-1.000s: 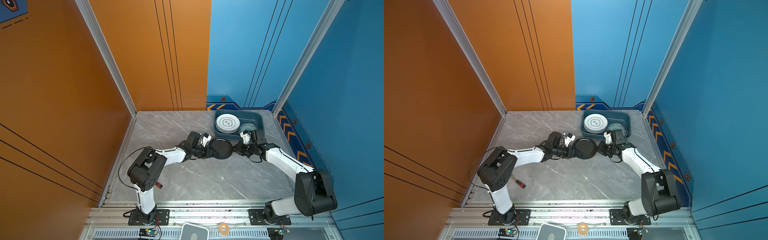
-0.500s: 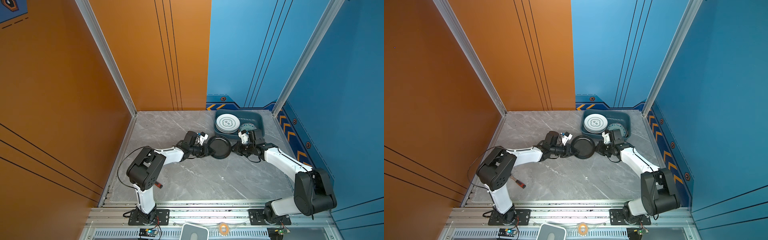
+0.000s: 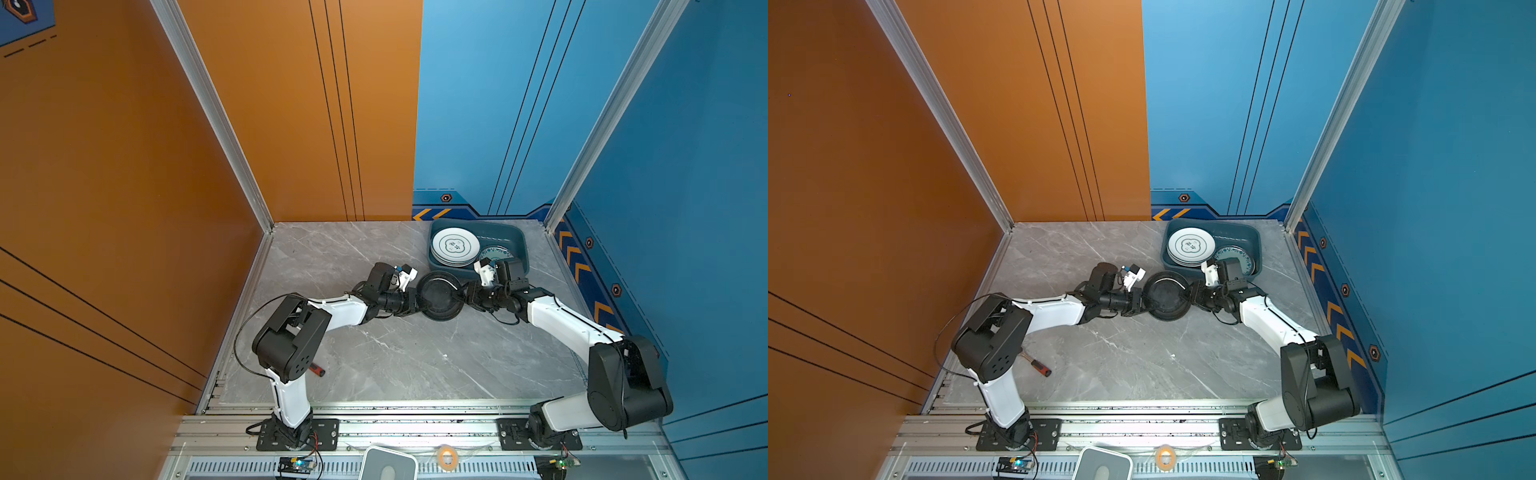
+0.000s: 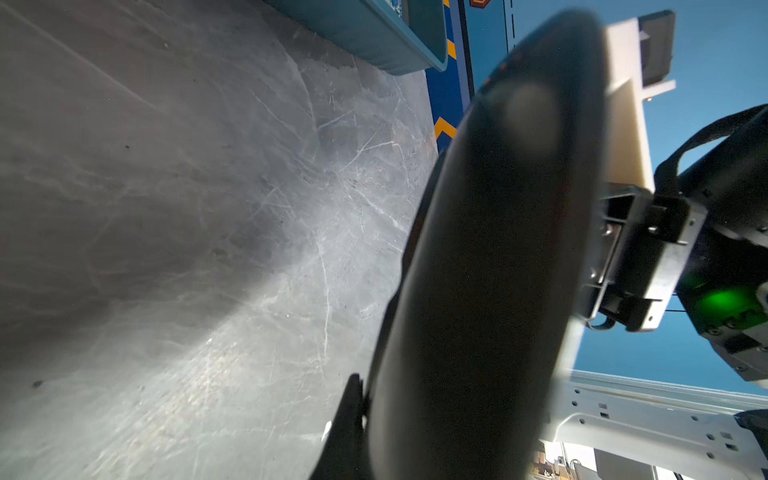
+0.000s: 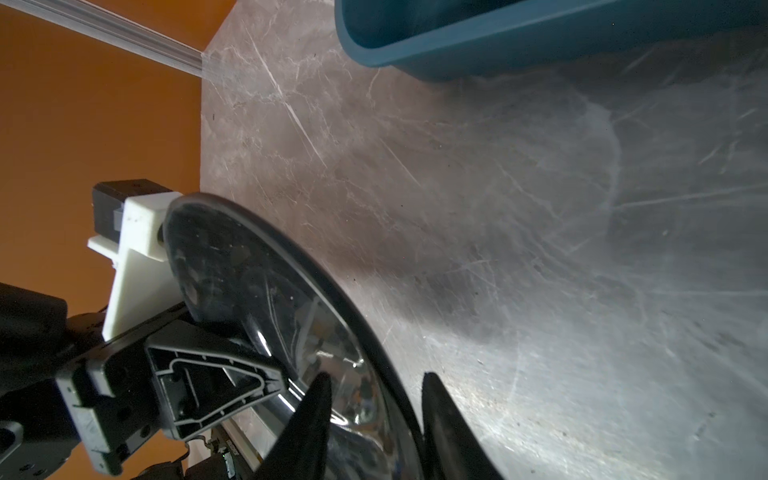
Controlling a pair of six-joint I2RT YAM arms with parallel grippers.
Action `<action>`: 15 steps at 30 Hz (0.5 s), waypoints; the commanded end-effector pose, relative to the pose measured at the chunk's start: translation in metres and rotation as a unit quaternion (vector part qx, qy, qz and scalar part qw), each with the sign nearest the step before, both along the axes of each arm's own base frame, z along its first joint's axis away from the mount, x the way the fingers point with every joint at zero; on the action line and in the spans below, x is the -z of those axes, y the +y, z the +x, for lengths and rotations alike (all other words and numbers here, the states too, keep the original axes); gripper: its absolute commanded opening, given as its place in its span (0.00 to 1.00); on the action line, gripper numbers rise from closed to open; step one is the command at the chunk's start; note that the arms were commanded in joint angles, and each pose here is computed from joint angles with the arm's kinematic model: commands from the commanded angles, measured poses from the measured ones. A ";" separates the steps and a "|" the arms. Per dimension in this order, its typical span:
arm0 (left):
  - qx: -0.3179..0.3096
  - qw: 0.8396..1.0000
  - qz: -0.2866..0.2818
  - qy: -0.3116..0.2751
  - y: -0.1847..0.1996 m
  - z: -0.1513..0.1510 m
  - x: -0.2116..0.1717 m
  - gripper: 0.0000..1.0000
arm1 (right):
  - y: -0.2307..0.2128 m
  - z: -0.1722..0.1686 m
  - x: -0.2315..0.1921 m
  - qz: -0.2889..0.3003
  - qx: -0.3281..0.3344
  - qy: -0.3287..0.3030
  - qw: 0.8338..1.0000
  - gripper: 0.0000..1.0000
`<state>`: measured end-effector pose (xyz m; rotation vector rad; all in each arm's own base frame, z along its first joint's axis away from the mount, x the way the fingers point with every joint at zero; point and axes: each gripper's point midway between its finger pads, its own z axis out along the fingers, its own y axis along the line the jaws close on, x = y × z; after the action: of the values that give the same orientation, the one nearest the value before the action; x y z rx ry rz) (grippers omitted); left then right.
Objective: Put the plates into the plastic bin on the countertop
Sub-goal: 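Grasp the dark plate's rim with the left gripper while the right holds it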
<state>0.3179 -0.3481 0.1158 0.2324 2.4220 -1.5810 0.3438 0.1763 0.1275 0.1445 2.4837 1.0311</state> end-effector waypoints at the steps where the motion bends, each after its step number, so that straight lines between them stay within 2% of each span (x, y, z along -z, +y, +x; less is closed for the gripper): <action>1: 0.042 0.999 -0.026 -0.016 -0.009 -0.017 -0.019 0.00 | 0.016 0.006 -0.010 0.025 -0.051 -0.049 0.997 0.41; 4: 0.045 0.998 -0.031 -0.019 -0.009 -0.018 -0.025 0.00 | 0.019 0.007 -0.008 0.037 -0.069 -0.050 0.996 0.38; 12: 0.052 0.998 -0.041 -0.020 -0.013 -0.020 -0.035 0.00 | 0.033 0.012 -0.004 0.081 -0.103 -0.064 0.989 0.10; 15: 0.050 0.998 -0.040 -0.019 -0.013 -0.019 -0.035 0.00 | 0.034 0.013 -0.003 0.090 -0.103 -0.067 0.988 0.05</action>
<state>0.3193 -0.3366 0.1215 0.1269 2.4674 -1.6492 0.3586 0.1948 0.1307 -0.1000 2.3363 1.2645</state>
